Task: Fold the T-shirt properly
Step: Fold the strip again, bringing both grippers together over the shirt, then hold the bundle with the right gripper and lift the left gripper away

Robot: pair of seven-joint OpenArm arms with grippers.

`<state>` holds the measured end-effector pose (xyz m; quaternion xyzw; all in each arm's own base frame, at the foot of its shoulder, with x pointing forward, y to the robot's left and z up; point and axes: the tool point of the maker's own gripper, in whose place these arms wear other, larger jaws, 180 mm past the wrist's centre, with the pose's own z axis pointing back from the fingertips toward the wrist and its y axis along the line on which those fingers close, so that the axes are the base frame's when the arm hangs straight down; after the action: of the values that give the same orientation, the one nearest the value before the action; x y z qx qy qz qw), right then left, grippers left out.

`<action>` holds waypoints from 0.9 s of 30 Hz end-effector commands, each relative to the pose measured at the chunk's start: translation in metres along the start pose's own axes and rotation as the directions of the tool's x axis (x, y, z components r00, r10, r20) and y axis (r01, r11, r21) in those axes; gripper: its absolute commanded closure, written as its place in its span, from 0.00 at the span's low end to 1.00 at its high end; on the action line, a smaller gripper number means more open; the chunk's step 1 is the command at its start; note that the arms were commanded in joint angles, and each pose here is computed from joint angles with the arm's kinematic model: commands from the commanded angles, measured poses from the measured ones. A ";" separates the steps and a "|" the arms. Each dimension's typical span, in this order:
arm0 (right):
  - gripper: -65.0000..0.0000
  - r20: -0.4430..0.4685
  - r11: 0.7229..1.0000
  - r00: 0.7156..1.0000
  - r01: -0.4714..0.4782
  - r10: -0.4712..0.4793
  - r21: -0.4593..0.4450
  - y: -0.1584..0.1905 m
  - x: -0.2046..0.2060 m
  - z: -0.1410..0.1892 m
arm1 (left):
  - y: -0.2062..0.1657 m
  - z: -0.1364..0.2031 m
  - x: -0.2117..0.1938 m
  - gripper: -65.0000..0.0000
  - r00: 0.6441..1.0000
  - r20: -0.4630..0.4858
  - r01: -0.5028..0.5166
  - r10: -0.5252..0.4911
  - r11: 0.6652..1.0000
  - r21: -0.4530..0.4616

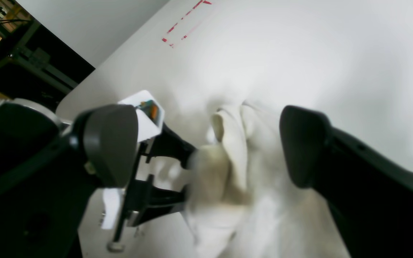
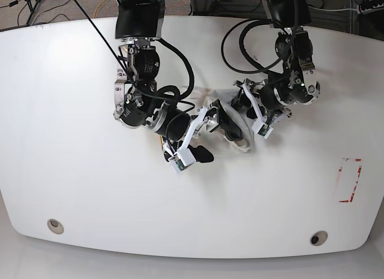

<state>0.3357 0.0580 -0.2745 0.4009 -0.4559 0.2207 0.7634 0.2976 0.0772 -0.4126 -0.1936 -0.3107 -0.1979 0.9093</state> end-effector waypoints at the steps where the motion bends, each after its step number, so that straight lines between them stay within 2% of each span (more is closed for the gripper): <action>1: 0.08 0.076 1.000 0.997 -0.022 0.021 0.021 0.006 0.023 0.001 | 0.008 0.012 -0.001 0.53 1.000 -0.023 -0.005 0.005 1.000 0.024; 10: 0.08 0.047 0.998 0.997 -0.060 0.061 -0.013 -0.007 0.019 0.013 | 0.035 0.058 0.031 0.54 0.997 0.064 0.033 -0.038 0.997 0.076; 15: 0.08 0.023 0.998 0.998 -0.059 0.060 -0.024 -0.012 0.011 0.017 | 0.076 0.109 0.040 0.54 0.993 0.104 0.037 -0.058 0.980 0.194; 21: 0.08 -0.007 1.000 1.000 -0.014 0.013 -0.017 -0.006 -0.012 0.018 | 0.137 0.177 0.038 0.54 0.986 0.166 -0.034 -0.028 0.932 0.360; 27: 0.08 -0.022 1.000 1.000 0.008 -0.008 -0.015 -0.005 -0.022 0.019 | 0.187 0.248 0.035 0.54 0.980 0.196 -0.077 -0.034 0.846 0.528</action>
<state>0.3080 0.0390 -0.3127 0.3853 -0.4150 0.2179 0.7949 0.2851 0.3314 -0.2785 0.0246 -0.4067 -0.0711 0.9104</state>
